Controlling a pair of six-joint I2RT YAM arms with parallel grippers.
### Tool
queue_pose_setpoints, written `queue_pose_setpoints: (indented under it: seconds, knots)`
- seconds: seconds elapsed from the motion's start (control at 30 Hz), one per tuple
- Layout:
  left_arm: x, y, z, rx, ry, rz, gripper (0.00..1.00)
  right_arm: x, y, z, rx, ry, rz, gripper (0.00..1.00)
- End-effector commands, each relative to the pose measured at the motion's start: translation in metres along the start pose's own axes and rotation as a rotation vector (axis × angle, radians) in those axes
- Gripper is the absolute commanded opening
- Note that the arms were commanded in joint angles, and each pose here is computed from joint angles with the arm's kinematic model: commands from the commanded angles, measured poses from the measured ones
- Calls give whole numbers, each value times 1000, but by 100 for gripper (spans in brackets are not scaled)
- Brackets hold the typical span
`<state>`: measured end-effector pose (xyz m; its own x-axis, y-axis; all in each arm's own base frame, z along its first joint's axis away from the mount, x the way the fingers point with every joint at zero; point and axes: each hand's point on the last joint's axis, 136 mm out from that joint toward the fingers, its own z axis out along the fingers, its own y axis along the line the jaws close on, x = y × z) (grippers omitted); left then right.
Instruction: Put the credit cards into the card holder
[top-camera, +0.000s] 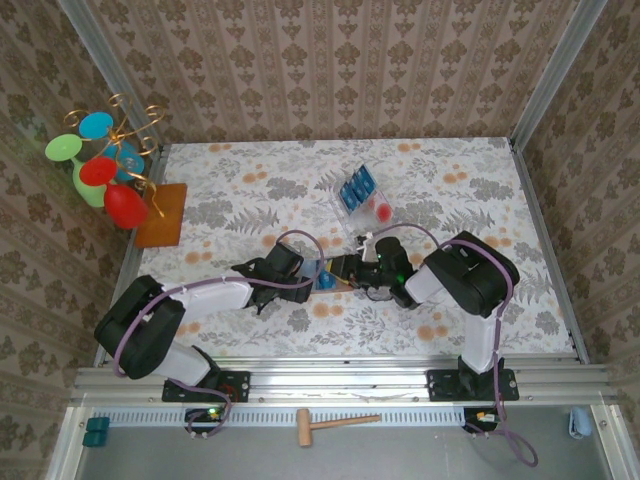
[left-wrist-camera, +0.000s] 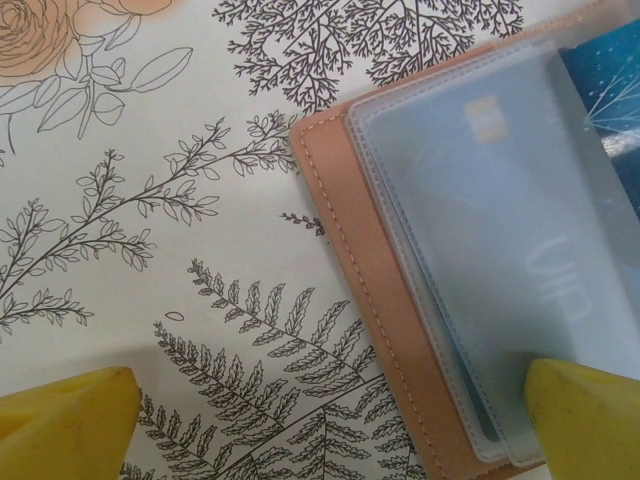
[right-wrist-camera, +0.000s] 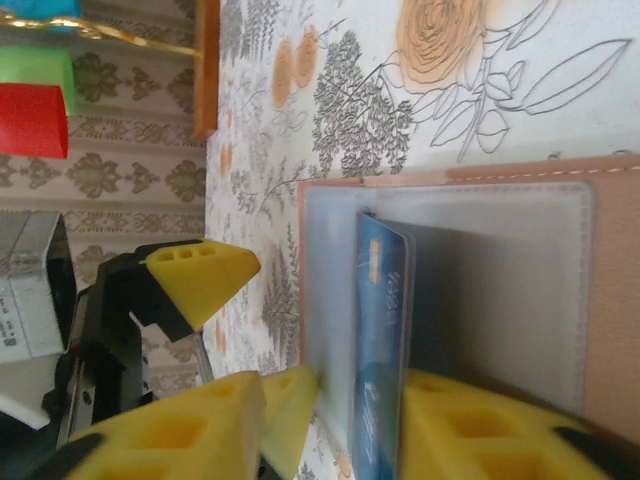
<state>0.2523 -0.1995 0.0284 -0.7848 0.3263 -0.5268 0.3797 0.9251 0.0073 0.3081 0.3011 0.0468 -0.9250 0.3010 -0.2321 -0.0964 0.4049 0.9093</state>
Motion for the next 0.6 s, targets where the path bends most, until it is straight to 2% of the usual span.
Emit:
queue_pose_setpoints:
  seconds: [0.0,0.23,0.57]
  knots:
    - [6,5,-5,-17,11,-1,100,12,-33,-6,152,33,27,48]
    - [2,7,-7,-5,-2,-28,100,4,-29,-18,275,44,-34,67]
    - [-4,29,-19,-4,-33,-135,100,-10,-9,-28,381,67,-124,69]
